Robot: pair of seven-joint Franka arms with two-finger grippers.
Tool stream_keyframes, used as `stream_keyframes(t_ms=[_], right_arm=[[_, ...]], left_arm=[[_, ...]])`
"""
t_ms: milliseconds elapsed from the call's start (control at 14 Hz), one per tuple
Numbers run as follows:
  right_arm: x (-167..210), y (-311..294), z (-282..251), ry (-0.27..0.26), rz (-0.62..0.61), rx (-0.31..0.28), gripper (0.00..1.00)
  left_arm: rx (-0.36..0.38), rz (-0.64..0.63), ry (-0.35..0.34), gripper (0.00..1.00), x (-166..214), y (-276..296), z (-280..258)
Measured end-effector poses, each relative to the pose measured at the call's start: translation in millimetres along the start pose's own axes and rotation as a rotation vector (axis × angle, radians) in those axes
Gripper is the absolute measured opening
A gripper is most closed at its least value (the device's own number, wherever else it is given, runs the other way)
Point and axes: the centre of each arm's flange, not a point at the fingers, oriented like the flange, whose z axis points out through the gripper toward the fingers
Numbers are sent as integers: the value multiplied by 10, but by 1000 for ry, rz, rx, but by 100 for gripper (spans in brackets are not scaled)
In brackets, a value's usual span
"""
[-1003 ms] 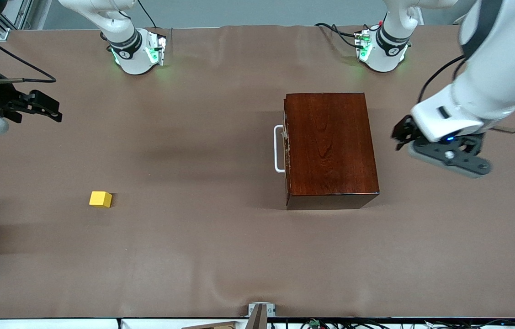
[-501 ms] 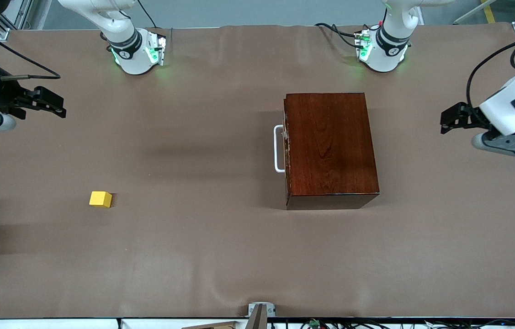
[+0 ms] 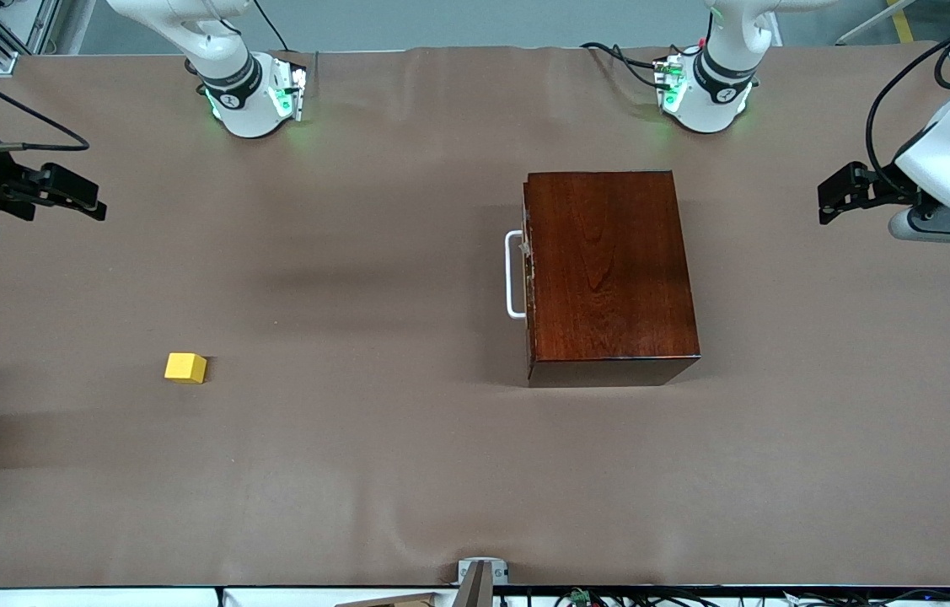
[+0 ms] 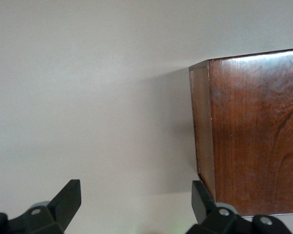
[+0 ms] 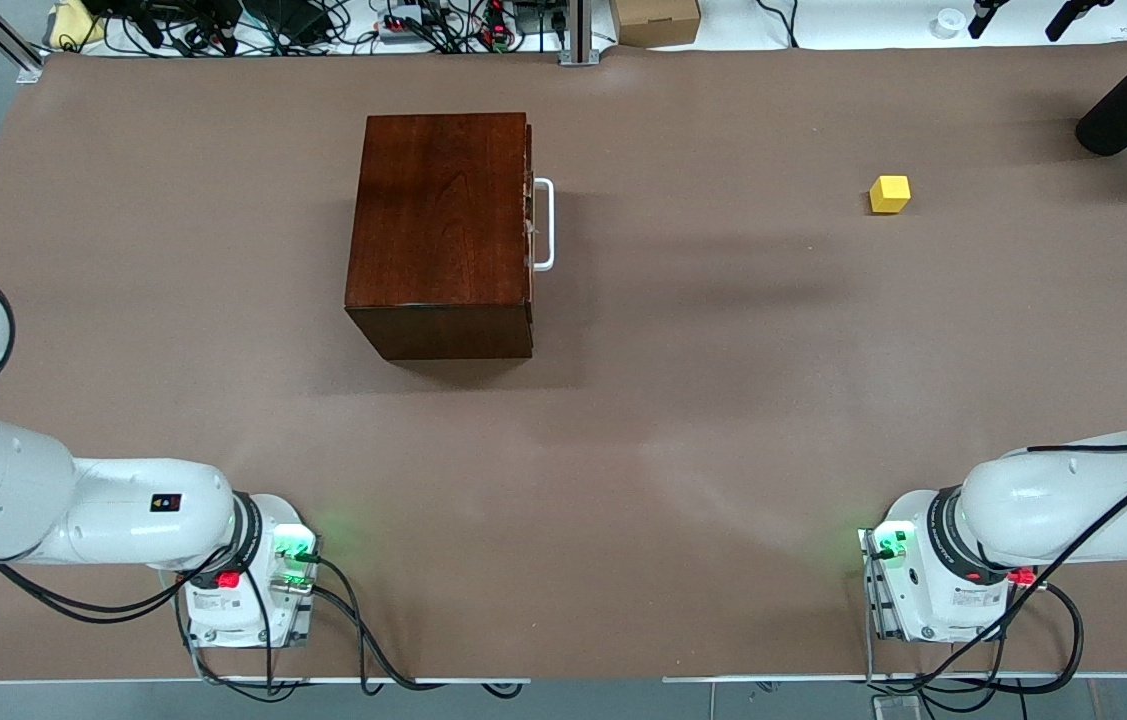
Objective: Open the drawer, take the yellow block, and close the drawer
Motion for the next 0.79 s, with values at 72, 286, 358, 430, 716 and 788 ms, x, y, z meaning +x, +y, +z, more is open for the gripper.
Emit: stream_keyframes(t_ms=[72, 286, 358, 430, 716, 788], right_arm=[[0, -11, 1, 0, -2, 1, 100], [0, -56, 1, 2, -10, 0, 100], [0, -65, 1, 2, -12, 0, 100], [0, -69, 1, 3, -12, 0, 100], [0, -71, 5, 2, -13, 0, 100], [1, -88, 22, -2, -16, 0, 100]], left_arm=[[0, -4, 2, 100, 2, -4, -1], [0, -13, 3, 100, 3, -36, -2], [0, -15, 3, 100, 3, -41, -2], [0, -16, 3, 100, 3, -44, -3], [-1, -19, 7, 100, 5, -48, -15], [-1, -20, 7, 100, 5, -52, -15]])
